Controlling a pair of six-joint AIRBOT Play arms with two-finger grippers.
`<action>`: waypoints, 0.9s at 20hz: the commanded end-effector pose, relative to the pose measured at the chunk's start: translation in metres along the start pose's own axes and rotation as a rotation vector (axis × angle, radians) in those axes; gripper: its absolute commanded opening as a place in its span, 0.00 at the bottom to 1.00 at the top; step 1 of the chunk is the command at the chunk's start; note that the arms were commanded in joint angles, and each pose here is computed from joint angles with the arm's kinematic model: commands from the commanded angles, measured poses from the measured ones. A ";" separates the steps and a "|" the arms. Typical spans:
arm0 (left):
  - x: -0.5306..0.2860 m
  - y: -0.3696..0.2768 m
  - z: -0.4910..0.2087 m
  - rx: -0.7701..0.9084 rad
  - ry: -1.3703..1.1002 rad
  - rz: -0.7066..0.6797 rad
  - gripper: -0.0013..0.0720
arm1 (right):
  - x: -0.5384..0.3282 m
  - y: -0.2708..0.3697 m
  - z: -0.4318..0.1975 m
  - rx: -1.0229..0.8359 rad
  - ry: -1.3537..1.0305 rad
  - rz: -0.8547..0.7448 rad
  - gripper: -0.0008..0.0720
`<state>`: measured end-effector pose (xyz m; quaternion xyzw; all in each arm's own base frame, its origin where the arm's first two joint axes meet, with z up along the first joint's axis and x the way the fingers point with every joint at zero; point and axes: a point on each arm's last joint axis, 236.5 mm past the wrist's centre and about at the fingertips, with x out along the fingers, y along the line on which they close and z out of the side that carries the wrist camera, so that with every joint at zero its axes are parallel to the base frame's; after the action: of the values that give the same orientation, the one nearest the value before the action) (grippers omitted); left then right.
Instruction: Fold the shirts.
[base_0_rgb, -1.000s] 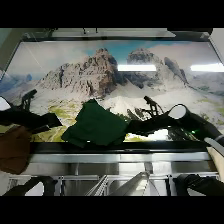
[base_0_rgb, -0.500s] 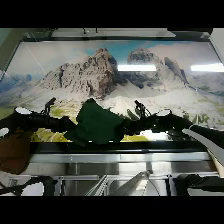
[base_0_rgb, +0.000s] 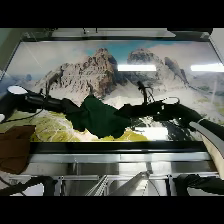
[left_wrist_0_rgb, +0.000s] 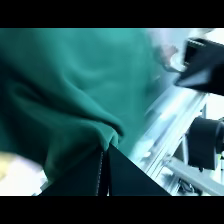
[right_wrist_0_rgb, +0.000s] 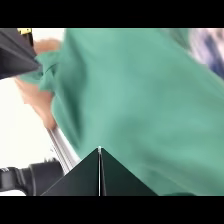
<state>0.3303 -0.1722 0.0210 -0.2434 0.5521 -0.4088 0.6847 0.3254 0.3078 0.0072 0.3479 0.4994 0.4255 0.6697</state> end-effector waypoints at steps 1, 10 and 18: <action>-0.035 -0.048 0.027 0.143 -0.110 0.014 0.04 | -0.033 0.015 0.028 -0.107 -0.069 -0.020 0.13; -0.021 -0.006 -0.017 -0.016 -0.072 0.000 0.04 | -0.052 -0.101 -0.014 0.159 0.126 -0.277 0.83; -0.065 0.025 -0.004 -0.097 -0.200 0.028 0.04 | 0.008 -0.091 -0.059 0.150 0.274 -0.110 0.44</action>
<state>0.3262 -0.1190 0.0362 -0.2952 0.5105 -0.3598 0.7230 0.3016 0.2560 -0.0970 0.2941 0.6431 0.3482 0.6153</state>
